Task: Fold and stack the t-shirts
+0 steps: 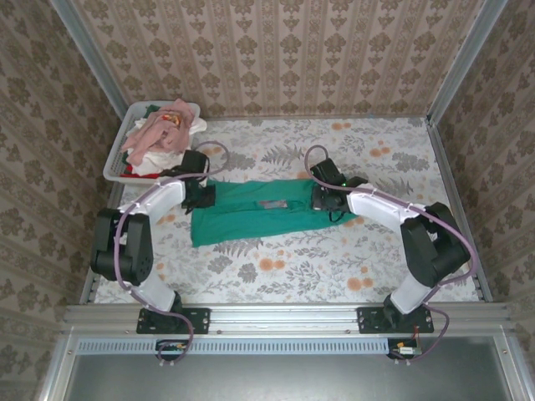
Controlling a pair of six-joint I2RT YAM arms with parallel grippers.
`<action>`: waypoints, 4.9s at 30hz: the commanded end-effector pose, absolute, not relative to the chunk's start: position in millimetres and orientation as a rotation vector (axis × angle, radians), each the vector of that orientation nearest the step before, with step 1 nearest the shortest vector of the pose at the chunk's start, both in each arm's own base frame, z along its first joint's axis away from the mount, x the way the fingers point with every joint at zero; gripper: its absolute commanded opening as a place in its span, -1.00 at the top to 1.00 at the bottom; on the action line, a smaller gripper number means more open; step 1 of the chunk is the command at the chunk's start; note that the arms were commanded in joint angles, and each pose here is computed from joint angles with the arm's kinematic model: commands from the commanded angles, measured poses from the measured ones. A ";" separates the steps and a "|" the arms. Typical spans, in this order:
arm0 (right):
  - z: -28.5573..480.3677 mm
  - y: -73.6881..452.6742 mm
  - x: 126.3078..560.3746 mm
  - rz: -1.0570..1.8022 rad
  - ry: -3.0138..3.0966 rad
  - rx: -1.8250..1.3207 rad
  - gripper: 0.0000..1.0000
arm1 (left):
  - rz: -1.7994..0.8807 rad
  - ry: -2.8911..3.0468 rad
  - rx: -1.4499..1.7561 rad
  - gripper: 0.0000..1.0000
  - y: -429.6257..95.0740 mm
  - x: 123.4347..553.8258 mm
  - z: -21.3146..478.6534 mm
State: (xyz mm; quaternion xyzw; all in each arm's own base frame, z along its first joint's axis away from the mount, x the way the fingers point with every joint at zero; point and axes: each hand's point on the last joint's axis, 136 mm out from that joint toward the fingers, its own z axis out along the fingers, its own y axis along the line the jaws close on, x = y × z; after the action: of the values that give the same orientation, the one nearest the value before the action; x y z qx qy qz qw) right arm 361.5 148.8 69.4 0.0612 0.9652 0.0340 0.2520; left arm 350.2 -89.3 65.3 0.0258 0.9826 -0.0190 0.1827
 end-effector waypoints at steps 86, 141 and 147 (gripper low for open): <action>-2.4 226.7 494.1 0.269 2.815 0.339 -0.08 | -0.271 2.926 0.368 -0.99 -213.0 242.3 4.7; 34.4 277.6 502.9 0.374 2.820 0.024 -0.13 | -1.036 2.731 0.625 -0.99 -396.0 129.7 47.2; 120.7 242.8 494.2 0.403 2.688 0.029 -0.20 | -0.993 2.653 0.620 -1.00 -371.6 142.6 90.5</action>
State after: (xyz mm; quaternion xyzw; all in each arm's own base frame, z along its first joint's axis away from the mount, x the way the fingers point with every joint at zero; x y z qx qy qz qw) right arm 504.6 258.1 51.7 0.0245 0.9761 0.1292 0.1728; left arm 144.0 -380.1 55.9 0.2098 0.9189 -0.3138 0.1146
